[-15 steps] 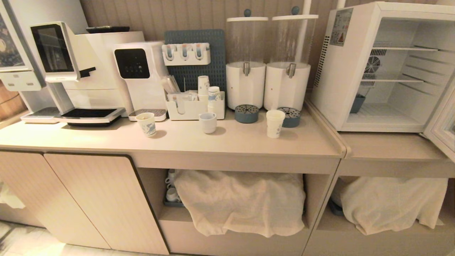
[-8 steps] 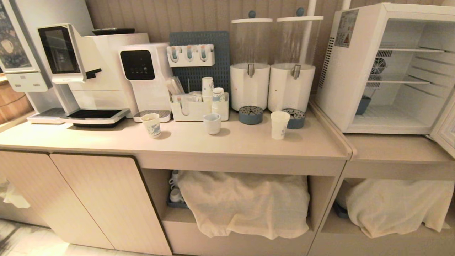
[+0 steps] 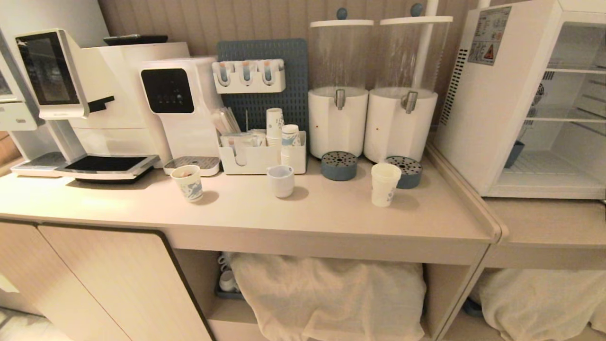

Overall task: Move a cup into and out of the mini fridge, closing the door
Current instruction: Put the paper cup in the freezer

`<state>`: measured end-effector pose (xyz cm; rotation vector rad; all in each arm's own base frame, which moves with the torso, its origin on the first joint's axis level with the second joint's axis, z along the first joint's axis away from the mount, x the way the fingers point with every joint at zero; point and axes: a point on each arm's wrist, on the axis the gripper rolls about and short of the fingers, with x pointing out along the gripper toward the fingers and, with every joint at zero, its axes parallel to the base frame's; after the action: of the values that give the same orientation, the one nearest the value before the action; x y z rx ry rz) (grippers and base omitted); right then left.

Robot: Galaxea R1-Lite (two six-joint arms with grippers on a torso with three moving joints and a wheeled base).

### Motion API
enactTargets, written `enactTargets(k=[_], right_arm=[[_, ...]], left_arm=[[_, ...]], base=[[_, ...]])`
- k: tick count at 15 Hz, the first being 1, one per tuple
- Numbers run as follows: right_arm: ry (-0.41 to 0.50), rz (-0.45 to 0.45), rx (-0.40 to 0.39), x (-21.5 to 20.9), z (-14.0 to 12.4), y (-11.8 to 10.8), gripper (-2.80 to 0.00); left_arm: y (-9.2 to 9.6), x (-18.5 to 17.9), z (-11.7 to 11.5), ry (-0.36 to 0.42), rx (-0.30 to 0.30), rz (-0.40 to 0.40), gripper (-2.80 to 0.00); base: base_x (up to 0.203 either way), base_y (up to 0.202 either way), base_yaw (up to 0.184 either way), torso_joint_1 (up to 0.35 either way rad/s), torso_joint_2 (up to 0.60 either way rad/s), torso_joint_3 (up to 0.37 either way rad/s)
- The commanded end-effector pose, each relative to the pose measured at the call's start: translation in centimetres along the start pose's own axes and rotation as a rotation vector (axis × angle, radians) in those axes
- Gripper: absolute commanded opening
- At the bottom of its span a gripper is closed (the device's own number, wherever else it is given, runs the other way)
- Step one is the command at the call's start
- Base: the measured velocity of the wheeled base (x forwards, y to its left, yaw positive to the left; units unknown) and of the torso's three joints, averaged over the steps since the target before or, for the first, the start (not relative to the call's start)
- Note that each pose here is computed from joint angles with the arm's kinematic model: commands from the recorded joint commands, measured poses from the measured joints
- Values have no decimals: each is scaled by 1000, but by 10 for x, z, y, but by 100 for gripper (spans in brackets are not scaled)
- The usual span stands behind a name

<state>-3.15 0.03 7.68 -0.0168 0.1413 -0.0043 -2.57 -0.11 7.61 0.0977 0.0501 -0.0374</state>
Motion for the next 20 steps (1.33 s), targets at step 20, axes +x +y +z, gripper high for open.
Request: enactTargets(k=[20], right_arm=[[4,582,103,10,198,0,-280]], left_arm=[[0,0,0,0,-5,0,-280]], base=[[14,0,0,0,0,0]])
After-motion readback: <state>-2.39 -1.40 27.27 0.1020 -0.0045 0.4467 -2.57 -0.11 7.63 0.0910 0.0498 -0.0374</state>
